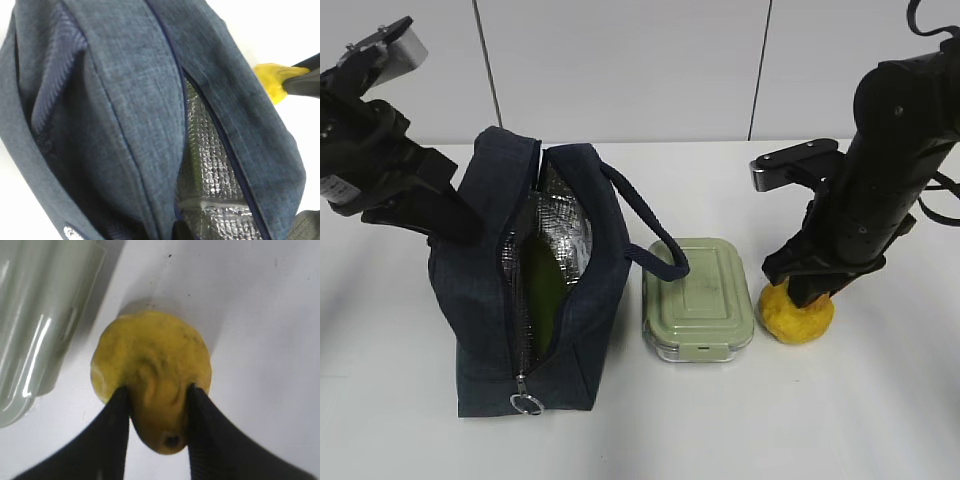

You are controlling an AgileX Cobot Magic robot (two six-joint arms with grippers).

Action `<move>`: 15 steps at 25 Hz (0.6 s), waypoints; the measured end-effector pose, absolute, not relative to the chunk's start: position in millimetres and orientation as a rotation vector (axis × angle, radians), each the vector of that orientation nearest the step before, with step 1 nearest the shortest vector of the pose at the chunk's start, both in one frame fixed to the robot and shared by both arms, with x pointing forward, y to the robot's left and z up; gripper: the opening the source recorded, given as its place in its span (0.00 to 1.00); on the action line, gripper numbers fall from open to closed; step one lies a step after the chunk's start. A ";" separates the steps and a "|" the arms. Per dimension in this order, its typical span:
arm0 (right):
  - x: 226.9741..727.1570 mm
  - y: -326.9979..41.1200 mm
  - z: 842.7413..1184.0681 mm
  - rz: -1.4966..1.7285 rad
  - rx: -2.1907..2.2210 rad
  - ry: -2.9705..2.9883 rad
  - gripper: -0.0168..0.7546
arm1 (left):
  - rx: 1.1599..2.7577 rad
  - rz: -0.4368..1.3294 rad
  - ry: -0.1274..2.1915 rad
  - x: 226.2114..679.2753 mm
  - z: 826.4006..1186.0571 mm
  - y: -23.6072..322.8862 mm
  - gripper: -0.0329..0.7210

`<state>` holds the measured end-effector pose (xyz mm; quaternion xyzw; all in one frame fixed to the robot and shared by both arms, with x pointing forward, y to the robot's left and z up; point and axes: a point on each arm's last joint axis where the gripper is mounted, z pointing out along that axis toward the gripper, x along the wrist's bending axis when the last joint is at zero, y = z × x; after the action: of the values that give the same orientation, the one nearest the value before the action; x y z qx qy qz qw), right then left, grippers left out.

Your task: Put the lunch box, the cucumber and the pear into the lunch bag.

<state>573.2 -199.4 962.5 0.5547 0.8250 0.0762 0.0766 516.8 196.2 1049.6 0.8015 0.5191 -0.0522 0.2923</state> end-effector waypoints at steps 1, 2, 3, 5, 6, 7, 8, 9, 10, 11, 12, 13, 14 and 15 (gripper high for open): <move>573.7 -199.6 962.6 0.230 1.660 2.467 0.29 | 2.136 -0.139 1.383 516.8 1049.6 196.2 0.06; 573.5 -200.1 964.7 0.233 1.659 2.459 0.26 | 2.137 -0.138 1.383 516.8 1049.6 196.3 0.06; 573.1 -200.8 967.4 0.235 1.651 2.452 0.26 | 2.138 -0.137 1.383 516.8 1049.5 196.4 0.06; 571.3 -201.8 979.3 0.269 1.636 2.427 0.25 | 2.142 -0.134 1.382 516.8 1049.3 196.7 0.06; 570.9 -202.0 988.3 0.296 1.627 2.409 0.25 | 2.143 -0.133 1.382 516.8 1049.3 196.7 0.06; 569.4 -202.5 998.1 0.326 1.616 2.391 0.24 | 2.144 -0.133 1.382 516.9 1049.3 196.8 0.06; 567.5 -202.8 1014.3 0.378 1.604 2.360 0.24 | 2.144 -0.133 1.382 516.9 1049.3 196.8 0.06; 565.5 -202.6 1025.8 0.423 1.601 2.338 0.24 | 2.145 -0.132 1.382 516.9 1049.2 196.9 0.06; 561.9 -202.4 1041.6 0.484 1.588 2.314 0.24 | 2.147 -0.130 1.381 516.9 1049.1 197.0 0.06; 559.2 -200.8 1054.2 0.539 1.569 2.303 0.24 | 2.150 -0.128 1.381 516.9 1049.0 197.2 0.06; 555.7 -199.0 1068.7 0.596 1.533 2.293 0.24 | 2.150 -0.128 1.381 516.9 1049.0 197.2 0.06; 551.4 -194.6 1083.5 0.661 1.497 2.289 0.24 | 2.151 -0.128 1.381 516.9 1049.0 197.2 0.06; 547.8 -189.2 1095.9 0.720 1.457 2.291 0.24 | 2.150 -0.127 1.381 516.9 1049.0 197.3 0.06; 543.4 -180.4 1109.4 0.793 1.399 2.305 0.24 | 2.150 -0.127 1.381 516.9 1049.0 197.3 0.06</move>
<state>543.4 -180.4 1109.4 0.4911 0.8088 0.2784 0.1646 516.9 197.3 1049.0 0.8049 0.5170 -0.0474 0.2874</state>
